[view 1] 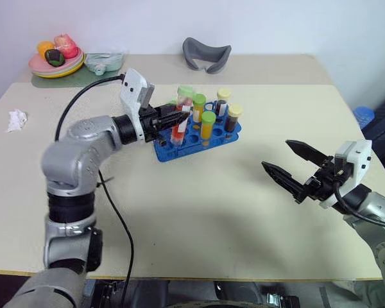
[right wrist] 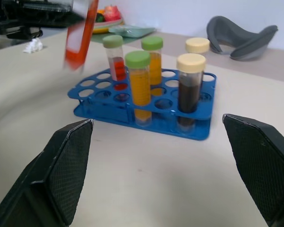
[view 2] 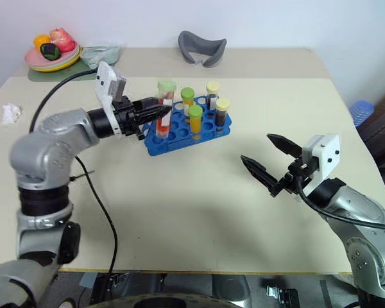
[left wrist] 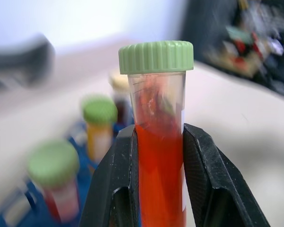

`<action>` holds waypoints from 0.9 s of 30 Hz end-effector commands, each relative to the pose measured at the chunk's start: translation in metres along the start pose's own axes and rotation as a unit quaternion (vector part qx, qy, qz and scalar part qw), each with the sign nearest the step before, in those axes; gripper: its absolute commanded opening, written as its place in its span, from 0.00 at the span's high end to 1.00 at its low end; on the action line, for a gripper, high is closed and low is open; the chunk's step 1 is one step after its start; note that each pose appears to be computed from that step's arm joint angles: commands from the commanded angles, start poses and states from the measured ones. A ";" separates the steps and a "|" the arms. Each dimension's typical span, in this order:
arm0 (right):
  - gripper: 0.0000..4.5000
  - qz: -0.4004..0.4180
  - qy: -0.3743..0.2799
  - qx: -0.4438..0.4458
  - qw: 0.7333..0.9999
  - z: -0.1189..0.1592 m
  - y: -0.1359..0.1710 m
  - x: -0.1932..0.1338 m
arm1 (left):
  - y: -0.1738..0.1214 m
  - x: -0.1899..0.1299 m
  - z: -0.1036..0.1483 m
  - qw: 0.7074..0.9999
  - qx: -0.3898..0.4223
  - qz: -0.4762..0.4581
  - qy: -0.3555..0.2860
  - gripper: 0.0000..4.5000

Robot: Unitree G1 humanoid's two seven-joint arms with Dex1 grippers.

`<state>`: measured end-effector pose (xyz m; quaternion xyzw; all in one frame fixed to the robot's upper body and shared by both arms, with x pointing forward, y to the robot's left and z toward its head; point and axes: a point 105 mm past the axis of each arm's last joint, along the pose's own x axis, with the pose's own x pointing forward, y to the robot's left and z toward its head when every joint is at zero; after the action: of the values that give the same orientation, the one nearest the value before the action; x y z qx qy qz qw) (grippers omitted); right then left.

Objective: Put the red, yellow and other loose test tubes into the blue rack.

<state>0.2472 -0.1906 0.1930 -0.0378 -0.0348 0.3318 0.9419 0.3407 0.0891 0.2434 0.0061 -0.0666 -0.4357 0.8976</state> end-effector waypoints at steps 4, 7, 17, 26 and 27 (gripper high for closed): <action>0.00 0.000 -0.002 -0.023 1.000 0.016 -0.003 -0.010 | 0.000 -0.009 -0.005 0.987 0.138 0.049 -0.069 0.84; 0.00 0.001 0.003 -0.026 1.000 0.018 -0.005 -0.012 | -0.004 -0.010 -0.013 0.978 0.176 0.060 -0.090 0.84; 0.00 0.005 0.006 -0.032 0.999 0.022 -0.005 -0.011 | -0.010 -0.002 -0.047 0.978 0.159 0.089 -0.105 0.84; 0.00 0.004 0.006 -0.032 0.999 0.024 -0.003 -0.010 | -0.003 0.004 -0.073 0.976 0.167 0.113 -0.084 0.84; 0.00 0.004 0.005 -0.032 0.999 0.024 -0.002 -0.009 | -0.004 0.006 -0.075 0.976 0.167 0.111 -0.085 0.84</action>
<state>0.2440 -0.2011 0.2028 -0.0550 -0.0153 0.3286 0.9428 0.3506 0.0829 0.1694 0.1078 -0.2074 -0.3136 0.9203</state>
